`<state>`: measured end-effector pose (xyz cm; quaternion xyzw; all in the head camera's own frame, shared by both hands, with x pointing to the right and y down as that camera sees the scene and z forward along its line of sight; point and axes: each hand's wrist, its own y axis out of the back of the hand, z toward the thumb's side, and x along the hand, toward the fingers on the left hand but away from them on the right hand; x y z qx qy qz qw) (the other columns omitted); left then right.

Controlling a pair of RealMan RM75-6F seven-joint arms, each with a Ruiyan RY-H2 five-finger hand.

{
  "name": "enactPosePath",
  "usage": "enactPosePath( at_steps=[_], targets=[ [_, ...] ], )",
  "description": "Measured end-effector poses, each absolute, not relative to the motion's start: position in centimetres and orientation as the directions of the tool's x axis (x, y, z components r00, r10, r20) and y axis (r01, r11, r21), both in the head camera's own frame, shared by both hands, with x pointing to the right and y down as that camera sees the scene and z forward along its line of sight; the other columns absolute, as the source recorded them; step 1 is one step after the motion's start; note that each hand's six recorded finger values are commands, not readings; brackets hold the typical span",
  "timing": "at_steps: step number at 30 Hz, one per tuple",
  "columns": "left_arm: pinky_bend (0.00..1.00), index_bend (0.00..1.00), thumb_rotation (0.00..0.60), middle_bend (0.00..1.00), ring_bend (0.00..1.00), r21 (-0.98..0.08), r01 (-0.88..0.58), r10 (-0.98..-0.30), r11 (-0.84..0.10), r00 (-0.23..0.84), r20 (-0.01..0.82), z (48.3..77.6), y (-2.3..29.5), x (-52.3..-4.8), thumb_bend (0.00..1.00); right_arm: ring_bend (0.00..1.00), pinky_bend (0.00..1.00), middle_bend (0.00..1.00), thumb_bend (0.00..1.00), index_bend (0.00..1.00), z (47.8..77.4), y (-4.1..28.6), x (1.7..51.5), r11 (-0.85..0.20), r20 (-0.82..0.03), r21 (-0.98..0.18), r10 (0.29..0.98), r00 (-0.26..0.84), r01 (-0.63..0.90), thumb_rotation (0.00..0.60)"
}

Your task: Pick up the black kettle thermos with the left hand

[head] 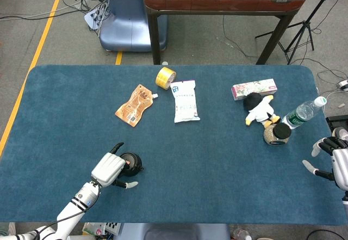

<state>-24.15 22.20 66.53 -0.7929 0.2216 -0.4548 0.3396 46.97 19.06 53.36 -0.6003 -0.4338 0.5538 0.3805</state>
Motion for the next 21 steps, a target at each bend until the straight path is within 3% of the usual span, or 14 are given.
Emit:
enactPosePath(
  at_steps=[4,9,21],
  targets=[
    [0.03,0.97,0.333,1.00,0.89,-0.745,-0.097,-0.690,-0.660,0.469,0.551,66.3,21.8,-24.1,0.11,0.31,0.33,0.47,0.18,0.59,53.4,19.1,47.1,-0.333,-0.335,-0.938,0.942,0.005,0.100,0.600],
    [0.03,1.00,0.331,1.00,0.92,-0.752,-0.168,-0.731,-0.637,0.442,0.520,66.0,21.2,-24.0,0.11,0.31,0.33,0.47,0.18,0.59,53.3,19.2,47.4,-0.332,-0.333,-0.938,0.943,-0.001,0.101,0.600],
    [0.03,1.00,0.191,1.00,0.93,-0.770,-0.260,-0.799,-0.583,0.355,0.485,65.1,19.2,-25.2,0.11,0.31,0.33,0.47,0.18,0.59,53.3,19.3,47.7,-0.327,-0.330,-0.939,0.944,-0.011,0.107,0.600]
  ],
)
